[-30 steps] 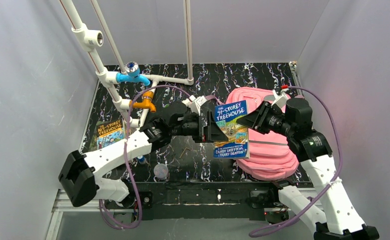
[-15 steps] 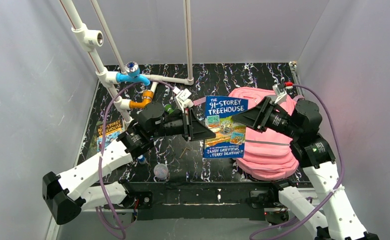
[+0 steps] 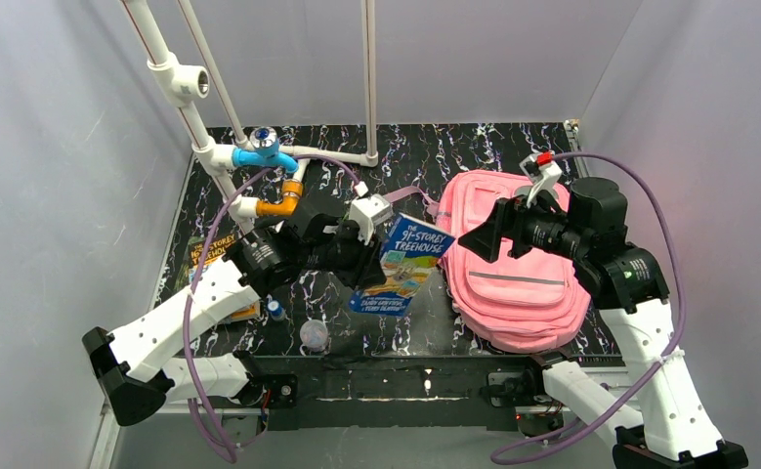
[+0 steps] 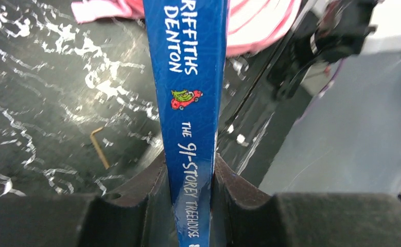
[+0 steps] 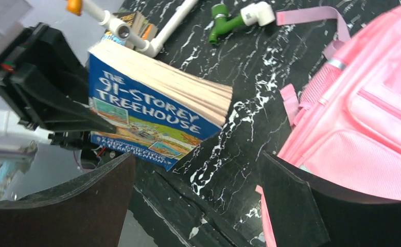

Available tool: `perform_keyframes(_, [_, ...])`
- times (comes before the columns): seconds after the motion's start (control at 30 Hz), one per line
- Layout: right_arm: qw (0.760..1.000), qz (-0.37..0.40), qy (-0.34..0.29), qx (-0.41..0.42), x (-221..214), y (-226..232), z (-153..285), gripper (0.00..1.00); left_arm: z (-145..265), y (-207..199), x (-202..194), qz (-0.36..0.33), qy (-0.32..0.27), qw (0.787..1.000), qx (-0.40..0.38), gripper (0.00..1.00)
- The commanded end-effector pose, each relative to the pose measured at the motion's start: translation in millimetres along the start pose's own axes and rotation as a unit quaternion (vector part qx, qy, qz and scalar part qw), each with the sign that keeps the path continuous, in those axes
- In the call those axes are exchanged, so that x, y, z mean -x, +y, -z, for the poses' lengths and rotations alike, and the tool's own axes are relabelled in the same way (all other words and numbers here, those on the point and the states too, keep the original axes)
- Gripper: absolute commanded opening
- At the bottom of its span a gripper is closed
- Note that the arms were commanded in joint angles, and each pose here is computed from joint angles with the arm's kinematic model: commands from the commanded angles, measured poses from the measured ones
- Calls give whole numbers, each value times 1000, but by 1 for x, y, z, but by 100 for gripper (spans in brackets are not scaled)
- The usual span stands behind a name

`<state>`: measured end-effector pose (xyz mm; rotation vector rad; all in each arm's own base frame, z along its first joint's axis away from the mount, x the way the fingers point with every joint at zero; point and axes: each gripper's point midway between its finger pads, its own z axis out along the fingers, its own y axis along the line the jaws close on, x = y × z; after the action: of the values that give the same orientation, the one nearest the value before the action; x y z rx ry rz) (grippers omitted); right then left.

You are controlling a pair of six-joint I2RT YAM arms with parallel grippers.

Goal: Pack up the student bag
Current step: Pick up the book from the center of the board.

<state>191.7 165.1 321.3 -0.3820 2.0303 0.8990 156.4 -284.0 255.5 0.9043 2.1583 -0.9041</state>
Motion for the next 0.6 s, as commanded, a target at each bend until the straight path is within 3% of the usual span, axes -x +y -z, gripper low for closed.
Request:
perform_keyframes(0.0, [998, 28, 9, 64, 2, 13, -13, 95, 26, -10, 14, -125, -27, 992, -15, 0])
perform_keyframes(0.1, [994, -36, 38, 99, -22, 16, -24, 95, 31, -27, 34, -103, -87, 990, -46, 0])
perform_keyframes(0.2, [990, -65, -12, 126, -19, 28, -18, 98, 34, -32, 63, -21, -146, 988, -43, 0])
perform_keyframes(0.27, [984, -103, -46, 136, -14, 34, -12, 98, 36, -37, 78, 37, -157, 986, -46, 0])
perform_keyframes(0.4, [964, -179, -70, 184, -15, 42, -16, 98, 43, -55, 95, 84, -180, 976, -86, 0])
perform_keyframes(0.57, [962, -166, -64, 208, -5, 44, -28, 98, 47, -62, 103, 83, -189, 973, -106, 0])
